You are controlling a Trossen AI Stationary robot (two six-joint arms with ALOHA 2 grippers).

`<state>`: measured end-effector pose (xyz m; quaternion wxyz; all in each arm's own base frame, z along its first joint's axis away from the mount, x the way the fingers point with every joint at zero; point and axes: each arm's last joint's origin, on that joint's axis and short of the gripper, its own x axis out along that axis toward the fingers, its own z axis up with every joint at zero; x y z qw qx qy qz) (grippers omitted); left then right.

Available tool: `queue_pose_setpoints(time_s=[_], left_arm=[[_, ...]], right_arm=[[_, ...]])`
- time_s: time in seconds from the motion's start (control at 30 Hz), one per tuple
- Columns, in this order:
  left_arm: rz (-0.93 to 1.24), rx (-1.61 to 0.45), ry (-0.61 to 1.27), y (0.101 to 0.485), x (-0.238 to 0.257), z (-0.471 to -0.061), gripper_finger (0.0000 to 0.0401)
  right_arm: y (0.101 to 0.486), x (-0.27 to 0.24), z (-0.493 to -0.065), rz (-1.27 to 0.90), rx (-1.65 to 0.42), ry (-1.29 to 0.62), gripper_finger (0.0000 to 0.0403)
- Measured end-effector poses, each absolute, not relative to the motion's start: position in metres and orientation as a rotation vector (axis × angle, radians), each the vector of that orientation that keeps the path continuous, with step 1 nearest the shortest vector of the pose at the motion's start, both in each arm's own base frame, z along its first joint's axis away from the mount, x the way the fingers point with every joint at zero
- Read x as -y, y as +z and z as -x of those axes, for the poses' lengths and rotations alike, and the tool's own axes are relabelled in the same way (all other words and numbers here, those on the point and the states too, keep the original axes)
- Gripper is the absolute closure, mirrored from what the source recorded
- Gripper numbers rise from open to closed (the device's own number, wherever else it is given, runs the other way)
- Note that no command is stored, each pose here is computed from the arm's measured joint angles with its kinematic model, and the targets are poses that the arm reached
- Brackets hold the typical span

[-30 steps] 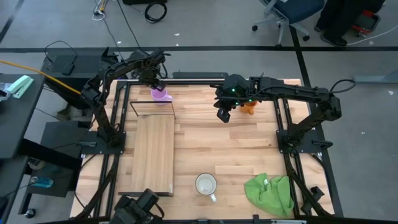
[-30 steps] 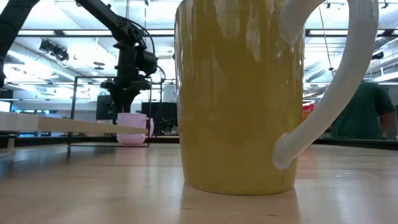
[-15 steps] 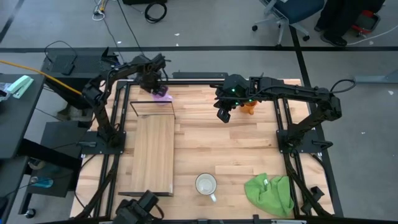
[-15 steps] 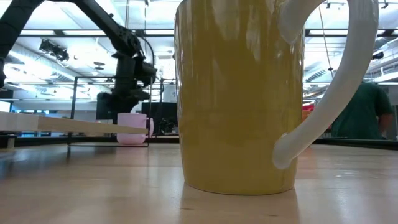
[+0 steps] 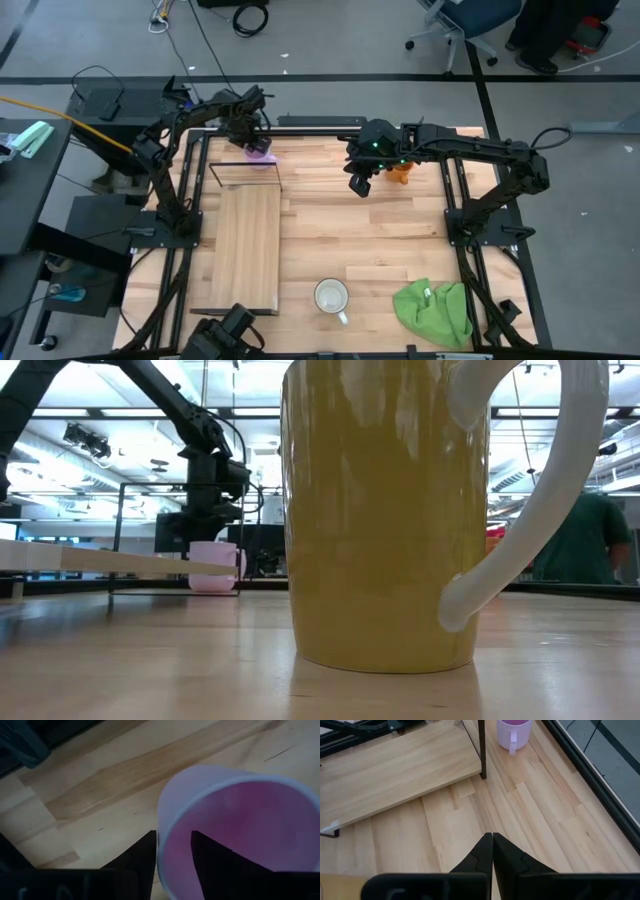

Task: Stack small to large cups/mugs on shelf
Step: Move the pink mug to the right side of the shelf

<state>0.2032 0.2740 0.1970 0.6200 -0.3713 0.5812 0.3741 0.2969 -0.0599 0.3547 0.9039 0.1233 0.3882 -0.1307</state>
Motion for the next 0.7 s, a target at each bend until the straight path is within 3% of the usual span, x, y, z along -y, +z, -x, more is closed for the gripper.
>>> queue_pose_setpoints(time_s=[0.7], left_arm=[[0.801,-1.282,0.847,0.219,-0.263,-0.206,0.039]], right_arm=[[0.354,0.06,-0.296,-0.25,-0.81,-0.268,0.0385]])
